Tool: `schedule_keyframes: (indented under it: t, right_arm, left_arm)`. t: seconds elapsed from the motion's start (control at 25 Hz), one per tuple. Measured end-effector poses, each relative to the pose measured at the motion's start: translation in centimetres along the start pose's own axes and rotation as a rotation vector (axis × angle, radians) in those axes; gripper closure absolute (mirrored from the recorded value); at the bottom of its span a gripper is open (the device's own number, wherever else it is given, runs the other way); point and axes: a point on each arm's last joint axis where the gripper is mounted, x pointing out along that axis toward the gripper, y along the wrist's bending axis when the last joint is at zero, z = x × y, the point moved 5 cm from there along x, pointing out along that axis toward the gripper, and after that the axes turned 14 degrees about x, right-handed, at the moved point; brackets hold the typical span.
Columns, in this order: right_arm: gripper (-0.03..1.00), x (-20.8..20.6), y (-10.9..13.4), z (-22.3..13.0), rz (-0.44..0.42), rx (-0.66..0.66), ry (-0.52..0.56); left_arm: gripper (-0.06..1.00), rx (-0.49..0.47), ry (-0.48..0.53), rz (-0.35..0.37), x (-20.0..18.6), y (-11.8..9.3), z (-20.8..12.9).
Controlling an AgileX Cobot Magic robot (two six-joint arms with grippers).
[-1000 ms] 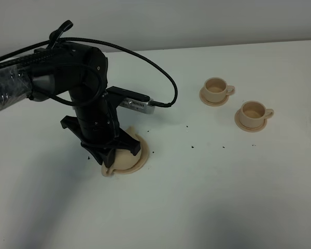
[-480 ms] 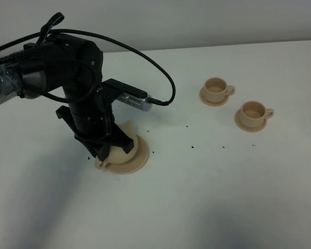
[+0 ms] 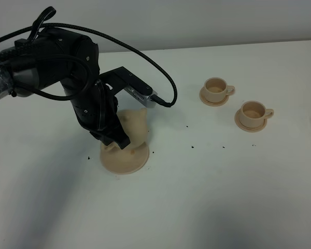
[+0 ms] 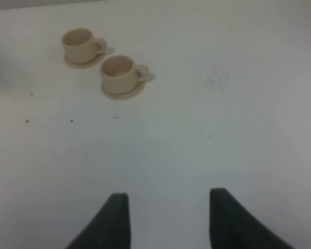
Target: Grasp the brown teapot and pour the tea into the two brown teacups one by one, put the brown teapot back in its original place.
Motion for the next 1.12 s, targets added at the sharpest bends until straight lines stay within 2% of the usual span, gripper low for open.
schedule_keyframes:
  t: [0.2,0.52,0.8,1.12]
  right_arm:
    - [0.58,0.0,0.0,0.0,0.000,0.000,0.000]
    - [0.58,0.0,0.0,0.0,0.000,0.000,0.000]
    - [0.58,0.0,0.0,0.0,0.000,0.000,0.000]
    - [0.58,0.0,0.0,0.0,0.000,0.000,0.000]
  left_arm:
    - [0.79,0.117,-0.061,0.052,0.0,0.7,0.9]
    - [0.79,0.200,-0.149,0.125,-0.3,1.3,2.4]
    - [0.79,0.299,-0.218,0.163,-0.8,-0.3,5.2]
    - [0.79,0.395,-0.252,0.170,-0.4,-1.8,11.1]
